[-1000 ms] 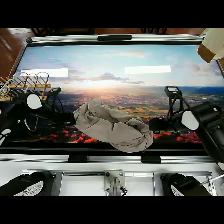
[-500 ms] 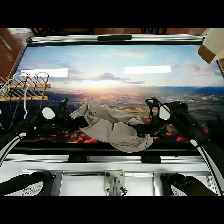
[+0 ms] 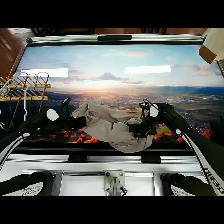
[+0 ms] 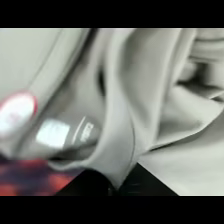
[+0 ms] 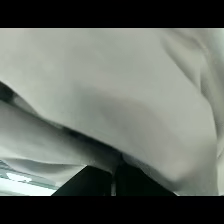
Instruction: Fold the shirts.
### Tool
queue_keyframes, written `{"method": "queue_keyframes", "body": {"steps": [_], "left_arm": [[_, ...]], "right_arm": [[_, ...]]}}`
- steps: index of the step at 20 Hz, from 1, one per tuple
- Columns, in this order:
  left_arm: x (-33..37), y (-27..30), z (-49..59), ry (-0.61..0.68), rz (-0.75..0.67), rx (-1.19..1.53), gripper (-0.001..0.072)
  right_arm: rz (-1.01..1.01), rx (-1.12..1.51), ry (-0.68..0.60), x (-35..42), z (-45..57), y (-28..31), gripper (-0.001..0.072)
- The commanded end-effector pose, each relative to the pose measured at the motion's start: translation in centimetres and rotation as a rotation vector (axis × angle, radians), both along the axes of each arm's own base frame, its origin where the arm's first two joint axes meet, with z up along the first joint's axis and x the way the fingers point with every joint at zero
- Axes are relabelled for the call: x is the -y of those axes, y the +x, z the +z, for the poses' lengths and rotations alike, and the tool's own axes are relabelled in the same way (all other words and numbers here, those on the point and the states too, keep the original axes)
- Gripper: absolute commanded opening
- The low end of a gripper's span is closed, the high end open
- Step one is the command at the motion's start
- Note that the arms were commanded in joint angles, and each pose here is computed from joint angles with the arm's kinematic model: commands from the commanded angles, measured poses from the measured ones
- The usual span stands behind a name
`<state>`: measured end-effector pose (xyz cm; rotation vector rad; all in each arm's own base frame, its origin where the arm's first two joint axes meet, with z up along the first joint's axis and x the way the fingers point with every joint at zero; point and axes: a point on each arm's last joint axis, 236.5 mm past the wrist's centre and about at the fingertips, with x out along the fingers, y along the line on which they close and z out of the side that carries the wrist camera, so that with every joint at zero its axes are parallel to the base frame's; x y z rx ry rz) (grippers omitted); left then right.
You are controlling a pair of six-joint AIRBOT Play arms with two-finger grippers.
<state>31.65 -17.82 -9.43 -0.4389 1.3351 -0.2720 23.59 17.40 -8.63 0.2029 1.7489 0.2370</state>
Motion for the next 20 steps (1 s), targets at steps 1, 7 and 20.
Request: {"method": "queue_keyframes", "body": {"steps": [1, 7, 20], "left_arm": [[-1.0, 2.4, 5.0, 0.054, -0.068, 0.192, 0.0032], [-2.8, 2.2, 36.2, 0.065, -0.125, 1.001, 0.0032], [-11.1, -11.0, 44.5, 0.181, 0.038, 1.030, 0.0031]], "right_arm": [[0.019, 0.084, 0.021, -0.4, 1.7, 1.6, 0.0066], [0.254, 0.920, 0.171, -1.5, 28.1, 9.0, 0.0066], [0.203, 0.858, 0.238, 0.8, 35.4, -0.5, 0.0065]]}}
